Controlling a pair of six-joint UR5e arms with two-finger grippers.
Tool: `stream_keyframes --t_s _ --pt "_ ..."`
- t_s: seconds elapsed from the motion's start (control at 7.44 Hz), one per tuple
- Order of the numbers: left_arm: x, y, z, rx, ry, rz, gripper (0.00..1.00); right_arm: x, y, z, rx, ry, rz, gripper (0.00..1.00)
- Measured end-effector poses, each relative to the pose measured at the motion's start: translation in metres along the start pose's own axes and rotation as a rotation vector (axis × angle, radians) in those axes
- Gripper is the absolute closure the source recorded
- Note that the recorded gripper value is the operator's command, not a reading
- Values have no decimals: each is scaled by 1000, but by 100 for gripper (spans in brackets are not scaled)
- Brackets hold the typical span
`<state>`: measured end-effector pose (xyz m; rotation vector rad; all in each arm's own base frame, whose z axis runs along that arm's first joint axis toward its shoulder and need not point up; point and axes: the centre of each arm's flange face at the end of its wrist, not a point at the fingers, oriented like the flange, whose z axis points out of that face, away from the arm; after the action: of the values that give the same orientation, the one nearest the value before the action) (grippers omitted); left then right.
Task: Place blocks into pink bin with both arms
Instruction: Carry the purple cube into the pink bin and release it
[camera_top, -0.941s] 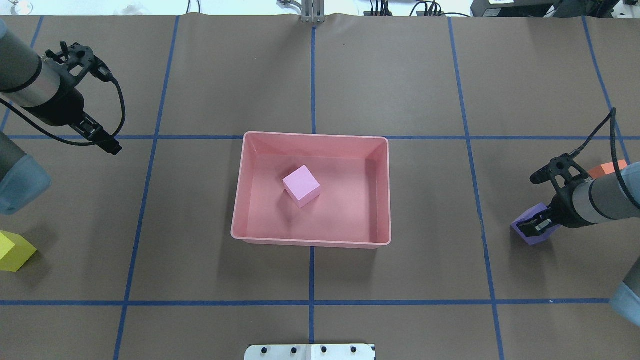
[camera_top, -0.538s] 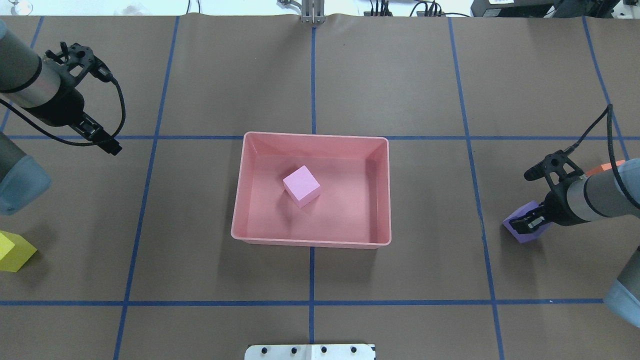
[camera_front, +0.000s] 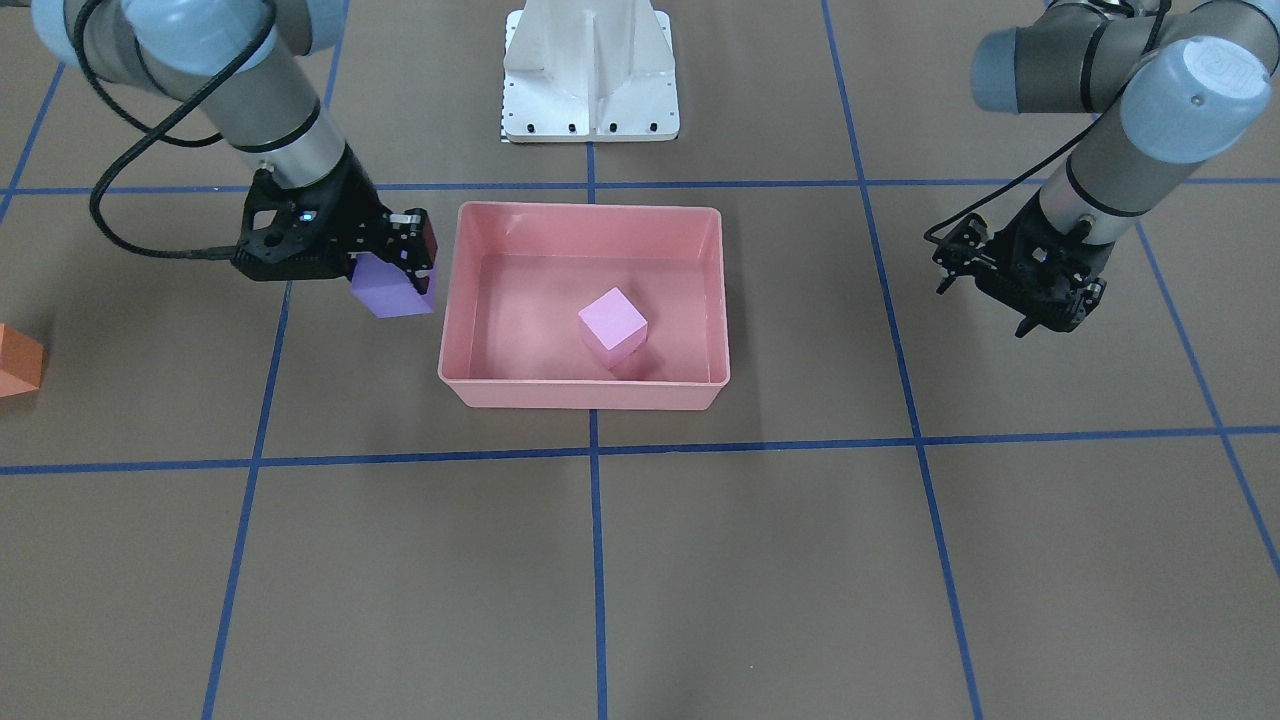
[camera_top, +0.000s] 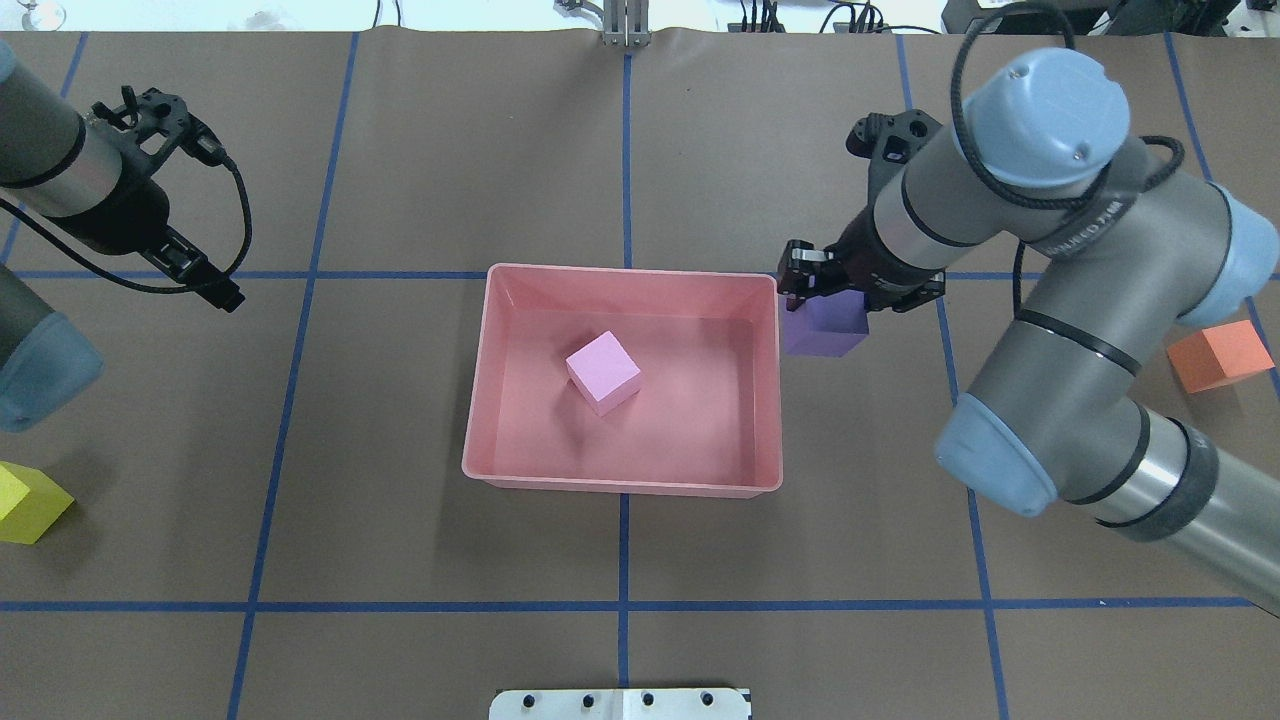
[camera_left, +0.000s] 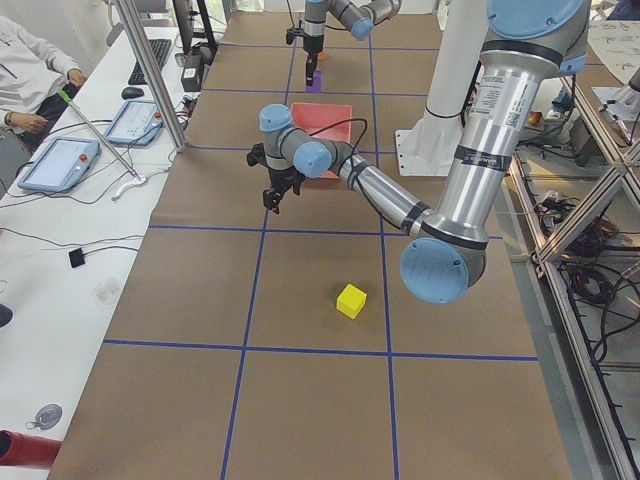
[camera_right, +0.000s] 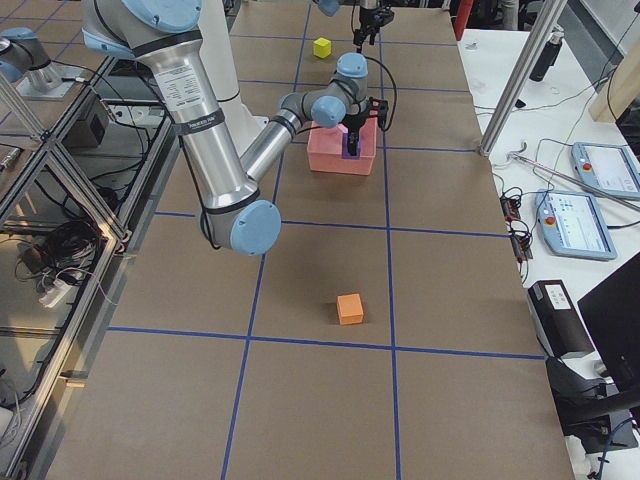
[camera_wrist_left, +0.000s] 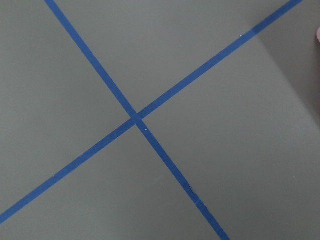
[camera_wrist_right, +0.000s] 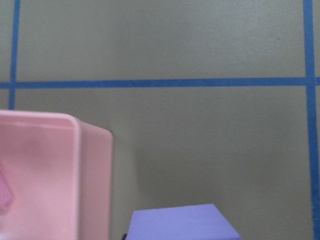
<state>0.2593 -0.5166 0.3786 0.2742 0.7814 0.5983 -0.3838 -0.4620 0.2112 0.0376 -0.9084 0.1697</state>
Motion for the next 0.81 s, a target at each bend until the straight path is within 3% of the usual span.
stream_keyframes --t_s 0.13,0.27,0.81 --pt "-3 6 3 -2 -1 4 0 -33 7 -5 7 6 30 66" --pt "-9 16 9 6 -1 15 0 -64 16 0 21 11 52 1" --pt "-42 73 23 25 -9 49 0 -105 42 19 64 30 56 0"
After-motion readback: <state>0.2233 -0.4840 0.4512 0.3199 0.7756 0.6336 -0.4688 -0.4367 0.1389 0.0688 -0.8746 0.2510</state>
